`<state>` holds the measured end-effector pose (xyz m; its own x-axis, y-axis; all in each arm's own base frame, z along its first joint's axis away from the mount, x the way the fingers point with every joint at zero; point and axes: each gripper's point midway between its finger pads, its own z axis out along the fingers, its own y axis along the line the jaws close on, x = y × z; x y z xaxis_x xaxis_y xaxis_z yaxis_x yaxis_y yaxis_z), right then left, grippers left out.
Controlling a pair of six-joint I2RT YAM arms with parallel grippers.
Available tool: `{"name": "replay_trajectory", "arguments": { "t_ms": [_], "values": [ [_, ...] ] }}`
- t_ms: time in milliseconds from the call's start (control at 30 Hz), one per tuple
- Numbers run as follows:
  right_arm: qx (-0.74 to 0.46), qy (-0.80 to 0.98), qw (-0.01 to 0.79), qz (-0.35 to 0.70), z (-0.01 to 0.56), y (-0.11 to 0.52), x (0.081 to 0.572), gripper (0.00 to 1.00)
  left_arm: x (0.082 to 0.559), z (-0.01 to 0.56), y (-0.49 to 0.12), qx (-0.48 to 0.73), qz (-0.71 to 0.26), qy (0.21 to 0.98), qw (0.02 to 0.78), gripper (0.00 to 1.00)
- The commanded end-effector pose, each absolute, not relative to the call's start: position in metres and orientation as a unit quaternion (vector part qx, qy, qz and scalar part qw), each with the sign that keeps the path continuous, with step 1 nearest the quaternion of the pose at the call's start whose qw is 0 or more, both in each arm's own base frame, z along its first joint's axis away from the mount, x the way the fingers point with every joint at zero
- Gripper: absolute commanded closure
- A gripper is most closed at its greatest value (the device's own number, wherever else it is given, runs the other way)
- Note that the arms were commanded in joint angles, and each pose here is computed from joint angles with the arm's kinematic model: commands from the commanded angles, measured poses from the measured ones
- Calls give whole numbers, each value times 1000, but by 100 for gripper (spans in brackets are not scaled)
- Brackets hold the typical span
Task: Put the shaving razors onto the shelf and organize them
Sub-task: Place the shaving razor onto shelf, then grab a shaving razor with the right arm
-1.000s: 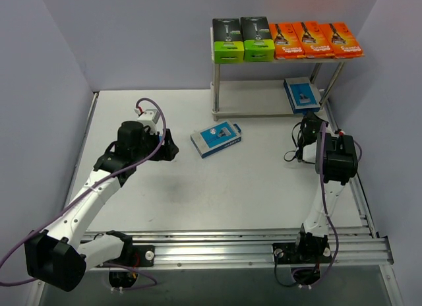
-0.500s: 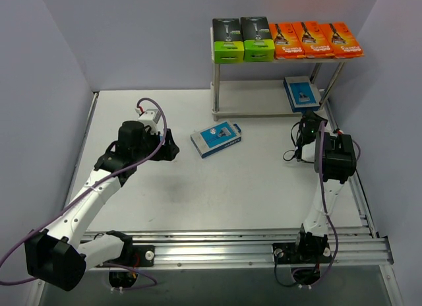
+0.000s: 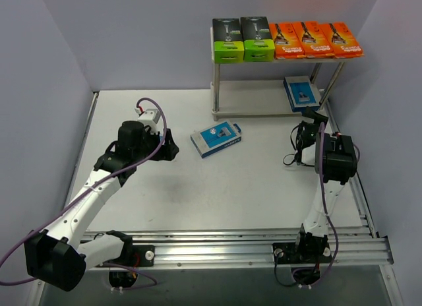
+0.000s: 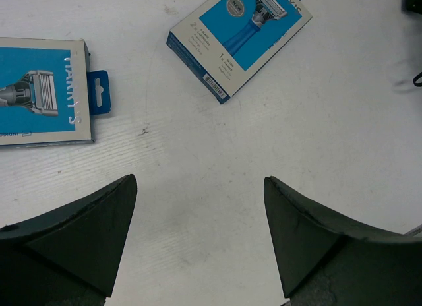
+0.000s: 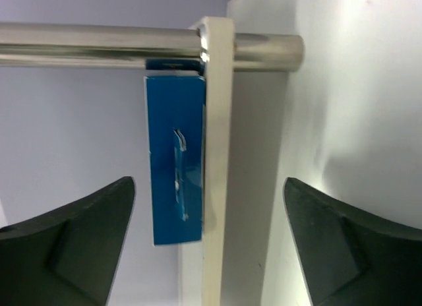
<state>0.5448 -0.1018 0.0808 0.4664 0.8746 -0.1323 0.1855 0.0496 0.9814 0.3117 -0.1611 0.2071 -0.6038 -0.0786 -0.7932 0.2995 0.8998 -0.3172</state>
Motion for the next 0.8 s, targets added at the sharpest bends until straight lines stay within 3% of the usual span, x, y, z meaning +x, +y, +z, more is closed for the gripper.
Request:
{"name": "replay_trajectory", "arguments": {
  "t_ms": [0, 33, 400, 767],
  "values": [
    [558, 345, 657, 371, 176, -100, 537, 4, 314, 235, -159, 68, -214, 850, 477, 13],
    [556, 345, 658, 373, 181, -100, 535, 0, 314, 236, -159, 68, -215, 849, 478, 13],
    [525, 368, 658, 394, 193, -86, 480, 0, 310, 247, -150, 61, -206, 838, 501, 13],
    [464, 514, 607, 391, 136, 0, 408, 2, 312, 255, -137, 46, -197, 832, 517, 13]
  ]
}}
